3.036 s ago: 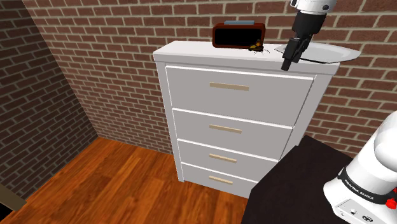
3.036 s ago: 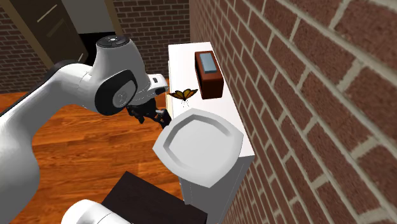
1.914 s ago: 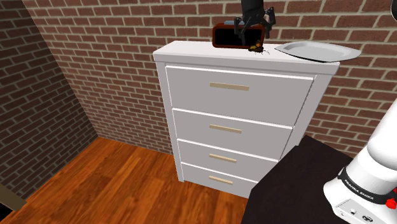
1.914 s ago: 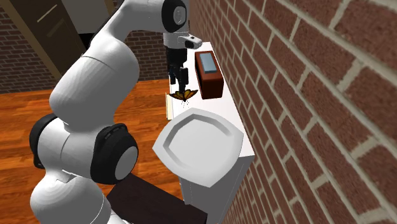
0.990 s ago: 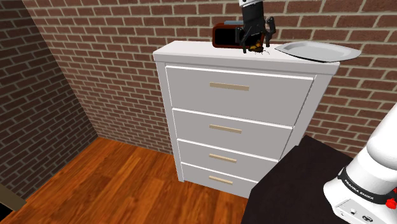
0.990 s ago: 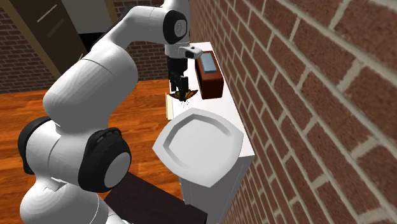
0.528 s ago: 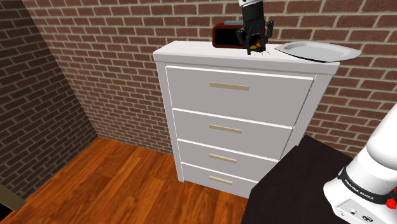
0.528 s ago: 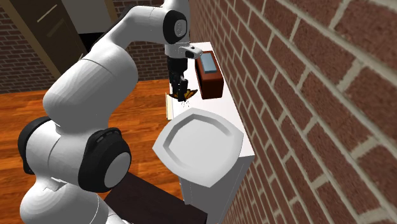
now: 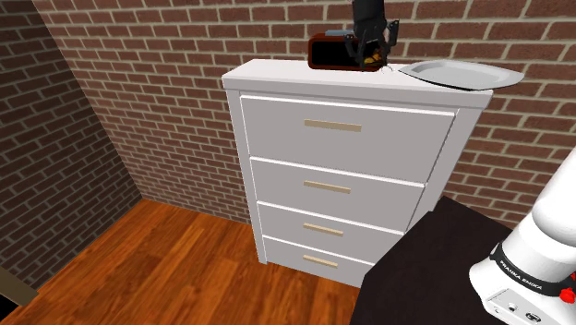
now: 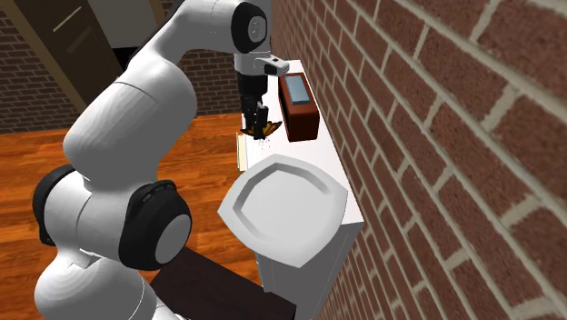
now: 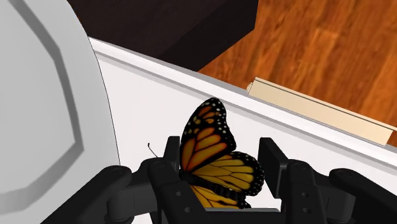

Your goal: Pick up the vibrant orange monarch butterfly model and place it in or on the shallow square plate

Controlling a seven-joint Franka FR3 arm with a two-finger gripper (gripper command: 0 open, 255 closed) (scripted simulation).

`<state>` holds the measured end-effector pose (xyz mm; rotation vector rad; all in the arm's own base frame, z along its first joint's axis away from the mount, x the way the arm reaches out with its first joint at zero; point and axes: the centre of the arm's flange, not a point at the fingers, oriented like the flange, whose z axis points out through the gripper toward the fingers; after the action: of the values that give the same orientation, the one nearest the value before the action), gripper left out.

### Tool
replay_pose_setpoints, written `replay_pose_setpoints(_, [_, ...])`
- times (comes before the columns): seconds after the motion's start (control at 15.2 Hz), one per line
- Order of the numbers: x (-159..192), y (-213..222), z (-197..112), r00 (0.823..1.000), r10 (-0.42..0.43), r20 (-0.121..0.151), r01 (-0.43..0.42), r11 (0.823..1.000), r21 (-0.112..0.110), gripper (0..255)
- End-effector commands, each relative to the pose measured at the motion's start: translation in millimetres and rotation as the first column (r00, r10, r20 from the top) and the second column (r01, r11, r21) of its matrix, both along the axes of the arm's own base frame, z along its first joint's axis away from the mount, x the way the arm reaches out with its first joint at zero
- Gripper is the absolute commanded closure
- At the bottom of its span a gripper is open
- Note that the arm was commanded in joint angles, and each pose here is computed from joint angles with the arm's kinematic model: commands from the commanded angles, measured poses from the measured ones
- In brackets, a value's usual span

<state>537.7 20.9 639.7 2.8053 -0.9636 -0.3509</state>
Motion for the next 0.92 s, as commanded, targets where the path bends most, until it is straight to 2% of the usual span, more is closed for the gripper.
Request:
replay_pose_setpoints(0.0, [-0.2,0.6,10.3,1.0,0.0,0.0,0.0,1.0,0.0,255])
replay_pose_setpoints(0.73, [-0.2,0.6,68.3,1.0,0.0,0.0,0.0,1.0,0.0,255])
replay_pose_setpoints(0.86, [-19.8,-17.1,68.6,1.0,0.0,0.0,0.0,1.0,0.0,255])
